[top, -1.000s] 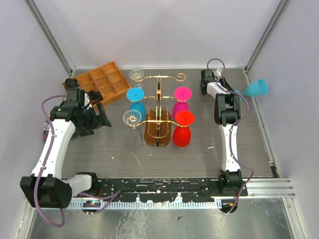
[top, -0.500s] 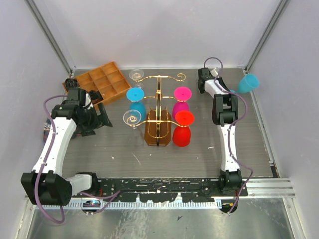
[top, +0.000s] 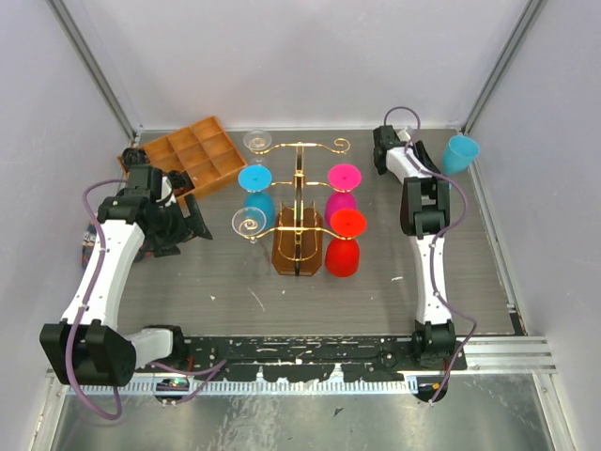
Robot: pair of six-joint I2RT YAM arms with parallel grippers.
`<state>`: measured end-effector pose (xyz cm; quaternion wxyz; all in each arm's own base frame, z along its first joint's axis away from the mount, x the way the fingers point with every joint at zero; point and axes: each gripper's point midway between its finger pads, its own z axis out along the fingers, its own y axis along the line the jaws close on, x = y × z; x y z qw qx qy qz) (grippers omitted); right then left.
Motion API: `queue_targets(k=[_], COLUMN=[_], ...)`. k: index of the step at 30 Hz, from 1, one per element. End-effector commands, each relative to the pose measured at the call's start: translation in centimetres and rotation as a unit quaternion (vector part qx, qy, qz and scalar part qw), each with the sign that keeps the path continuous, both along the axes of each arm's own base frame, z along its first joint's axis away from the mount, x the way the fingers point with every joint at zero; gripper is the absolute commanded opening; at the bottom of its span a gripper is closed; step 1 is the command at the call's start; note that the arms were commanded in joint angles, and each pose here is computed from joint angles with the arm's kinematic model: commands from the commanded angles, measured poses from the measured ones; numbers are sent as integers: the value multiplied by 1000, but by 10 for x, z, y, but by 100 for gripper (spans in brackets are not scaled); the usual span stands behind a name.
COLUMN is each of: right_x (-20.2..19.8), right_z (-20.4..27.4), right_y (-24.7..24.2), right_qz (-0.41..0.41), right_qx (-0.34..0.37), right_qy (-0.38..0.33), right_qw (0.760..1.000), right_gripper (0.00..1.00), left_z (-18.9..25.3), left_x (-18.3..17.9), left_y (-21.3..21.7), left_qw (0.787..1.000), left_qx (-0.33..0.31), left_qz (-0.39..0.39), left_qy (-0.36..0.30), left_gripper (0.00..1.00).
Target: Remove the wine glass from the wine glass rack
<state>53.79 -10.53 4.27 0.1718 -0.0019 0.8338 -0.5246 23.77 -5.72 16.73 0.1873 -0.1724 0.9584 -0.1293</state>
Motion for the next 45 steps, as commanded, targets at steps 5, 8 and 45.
queue_targets(k=[5, 8, 45], right_x=[-6, -11, -98], right_z=[-52, -52, 240], right_y=[74, 92, 204], right_qz=[81, 93, 203], right_qx=[262, 317, 743], right_qy=[36, 45, -190], right_qw=[961, 943, 609], right_gripper=[68, 70, 46], left_z=[10, 11, 44], left_x=[3, 1, -30], left_y=[-3, -3, 3], left_qw=[1000, 1000, 998], left_qx=[-11, -11, -4], left_qz=[-4, -4, 15], left_qy=[-18, -17, -54], left_gripper=[98, 98, 98])
